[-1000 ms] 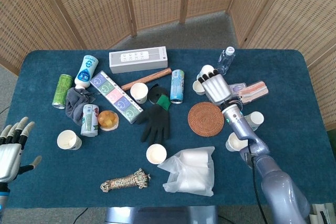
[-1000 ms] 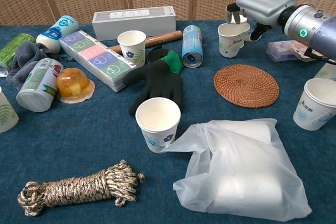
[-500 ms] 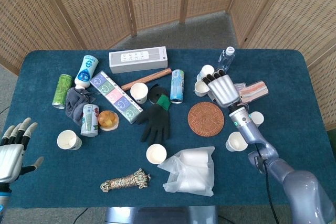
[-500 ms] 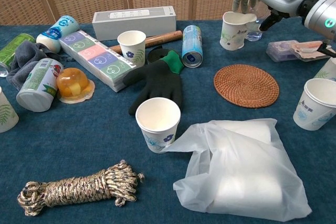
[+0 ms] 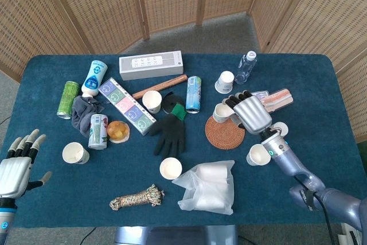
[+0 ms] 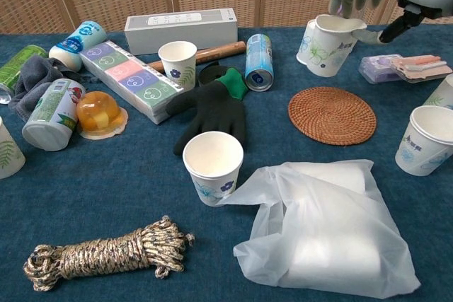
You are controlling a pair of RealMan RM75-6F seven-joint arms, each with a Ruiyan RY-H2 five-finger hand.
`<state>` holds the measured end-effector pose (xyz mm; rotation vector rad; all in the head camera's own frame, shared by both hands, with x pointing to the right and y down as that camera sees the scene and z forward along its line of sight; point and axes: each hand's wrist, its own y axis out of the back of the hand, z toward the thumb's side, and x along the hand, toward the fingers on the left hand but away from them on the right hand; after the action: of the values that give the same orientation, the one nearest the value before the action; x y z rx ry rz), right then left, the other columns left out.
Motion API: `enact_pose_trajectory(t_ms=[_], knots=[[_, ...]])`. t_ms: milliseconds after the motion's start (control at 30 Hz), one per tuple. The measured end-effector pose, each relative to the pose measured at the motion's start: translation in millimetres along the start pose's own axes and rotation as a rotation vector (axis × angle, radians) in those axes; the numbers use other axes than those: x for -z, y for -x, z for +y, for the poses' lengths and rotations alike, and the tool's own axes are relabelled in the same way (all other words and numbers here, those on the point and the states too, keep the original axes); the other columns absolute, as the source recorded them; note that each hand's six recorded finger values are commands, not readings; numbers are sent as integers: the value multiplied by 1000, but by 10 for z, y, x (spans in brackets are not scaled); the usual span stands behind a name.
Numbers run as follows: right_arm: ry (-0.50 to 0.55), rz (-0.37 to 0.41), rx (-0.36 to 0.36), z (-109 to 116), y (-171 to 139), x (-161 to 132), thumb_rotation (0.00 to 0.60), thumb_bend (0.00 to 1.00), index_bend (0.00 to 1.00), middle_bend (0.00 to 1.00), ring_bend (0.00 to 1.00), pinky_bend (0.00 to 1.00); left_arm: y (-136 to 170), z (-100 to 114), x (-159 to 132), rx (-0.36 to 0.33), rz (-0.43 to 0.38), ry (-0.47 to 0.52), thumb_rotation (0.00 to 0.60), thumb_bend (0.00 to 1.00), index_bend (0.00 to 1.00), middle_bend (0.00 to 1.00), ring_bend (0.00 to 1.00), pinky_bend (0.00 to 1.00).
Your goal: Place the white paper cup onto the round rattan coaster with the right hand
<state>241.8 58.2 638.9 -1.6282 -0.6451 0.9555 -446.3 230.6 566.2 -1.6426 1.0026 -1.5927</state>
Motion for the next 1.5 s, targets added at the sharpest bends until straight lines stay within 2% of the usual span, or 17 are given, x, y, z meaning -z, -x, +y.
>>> enact_pose_trajectory(t_ms=[200,467,833,1033,1300,1500], knots=[[3,-2,-34,-105,-56,-49,600,432,334,436,384,424,-6,-33,-33,9,-8,0,600,291,64,0,0,0],[-9,-5,-106,-353,-171,-55,600,440,335,436,385,424,-8,-28,6,7,5,0,600,292,63,0,0,0],[-7,-39,-128,-447,-253,77,600,440,334,435,385,424,-23,-73,8,22,5,-7,600,292,63,0,0,0],[-11,-24,-126,-470,-302,48,600,431,330,427,385,424,-21,-112,-1,35,3,-10,600,292,63,0,0,0],[12,-31,-136,-500,-290,54,600,387,234,285,385,424,-13,-100,9,30,6,-11,600,292,64,0,0,0],[14,-18,-138,-507,-309,28,600,416,221,272,385,424,-15,-97,9,30,4,-10,600,292,63,0,0,0]])
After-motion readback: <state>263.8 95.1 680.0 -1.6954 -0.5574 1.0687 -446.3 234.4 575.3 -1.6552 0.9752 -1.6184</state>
